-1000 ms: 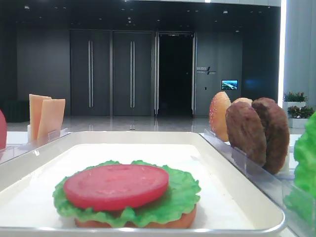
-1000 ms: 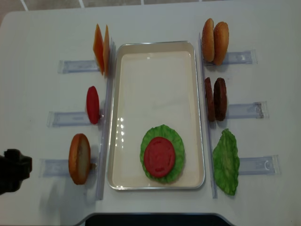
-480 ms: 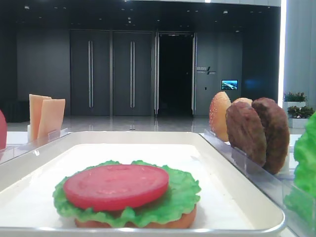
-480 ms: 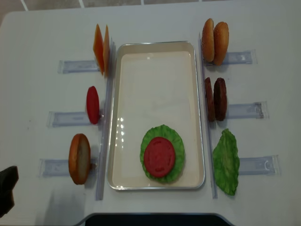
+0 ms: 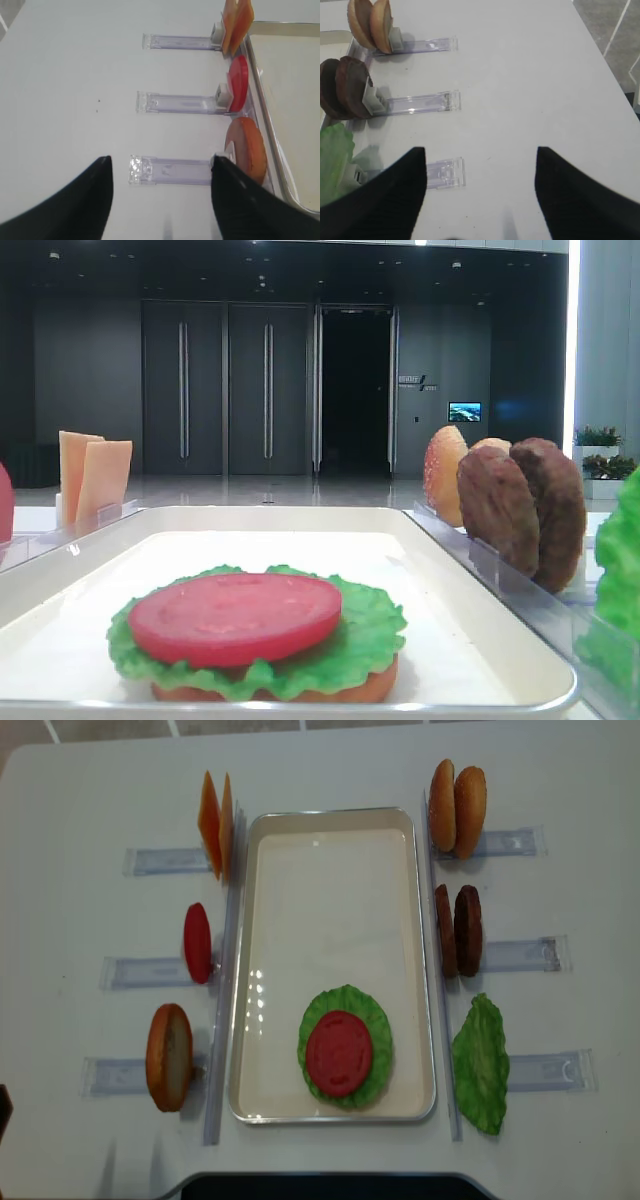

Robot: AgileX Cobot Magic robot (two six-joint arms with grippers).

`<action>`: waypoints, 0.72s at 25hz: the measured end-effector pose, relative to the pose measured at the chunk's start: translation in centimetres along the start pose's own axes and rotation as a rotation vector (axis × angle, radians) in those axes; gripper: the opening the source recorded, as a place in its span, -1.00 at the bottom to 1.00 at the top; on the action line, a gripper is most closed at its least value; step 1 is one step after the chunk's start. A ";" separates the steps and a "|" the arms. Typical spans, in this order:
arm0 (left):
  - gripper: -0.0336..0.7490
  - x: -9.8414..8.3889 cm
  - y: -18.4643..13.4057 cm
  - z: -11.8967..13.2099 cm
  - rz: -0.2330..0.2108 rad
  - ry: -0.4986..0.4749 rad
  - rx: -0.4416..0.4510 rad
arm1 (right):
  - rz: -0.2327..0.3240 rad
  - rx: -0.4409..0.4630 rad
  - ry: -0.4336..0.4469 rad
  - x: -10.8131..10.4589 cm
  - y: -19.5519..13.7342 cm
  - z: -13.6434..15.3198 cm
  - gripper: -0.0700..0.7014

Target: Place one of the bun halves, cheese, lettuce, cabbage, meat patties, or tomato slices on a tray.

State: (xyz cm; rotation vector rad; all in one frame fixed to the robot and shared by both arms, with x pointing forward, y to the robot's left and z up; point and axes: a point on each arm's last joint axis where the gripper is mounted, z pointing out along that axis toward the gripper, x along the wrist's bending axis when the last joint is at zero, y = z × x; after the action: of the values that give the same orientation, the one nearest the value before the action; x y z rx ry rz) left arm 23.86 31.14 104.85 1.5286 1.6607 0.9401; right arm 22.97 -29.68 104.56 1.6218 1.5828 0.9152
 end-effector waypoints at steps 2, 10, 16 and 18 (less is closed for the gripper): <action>0.29 0.0 -0.2 -0.3 -0.002 -0.002 -0.020 | 0.000 0.000 0.000 0.0 0.0 0.0 0.40; 0.29 0.1 -0.4 -0.6 -0.005 -0.002 -0.045 | 0.000 0.000 0.000 0.0 0.0 0.0 0.40; 0.29 0.1 -0.4 -0.6 -0.005 -0.002 -0.045 | 0.000 0.000 0.000 0.0 0.0 0.0 0.40; 0.29 0.1 -0.4 -0.6 -0.005 -0.002 -0.045 | 0.000 0.000 0.000 0.0 0.0 0.0 0.40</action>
State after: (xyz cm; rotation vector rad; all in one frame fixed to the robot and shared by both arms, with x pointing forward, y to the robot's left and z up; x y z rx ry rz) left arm 23.17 31.19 104.83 1.4948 1.6303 0.9662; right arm 22.97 -29.68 104.56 1.6218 1.5828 0.9152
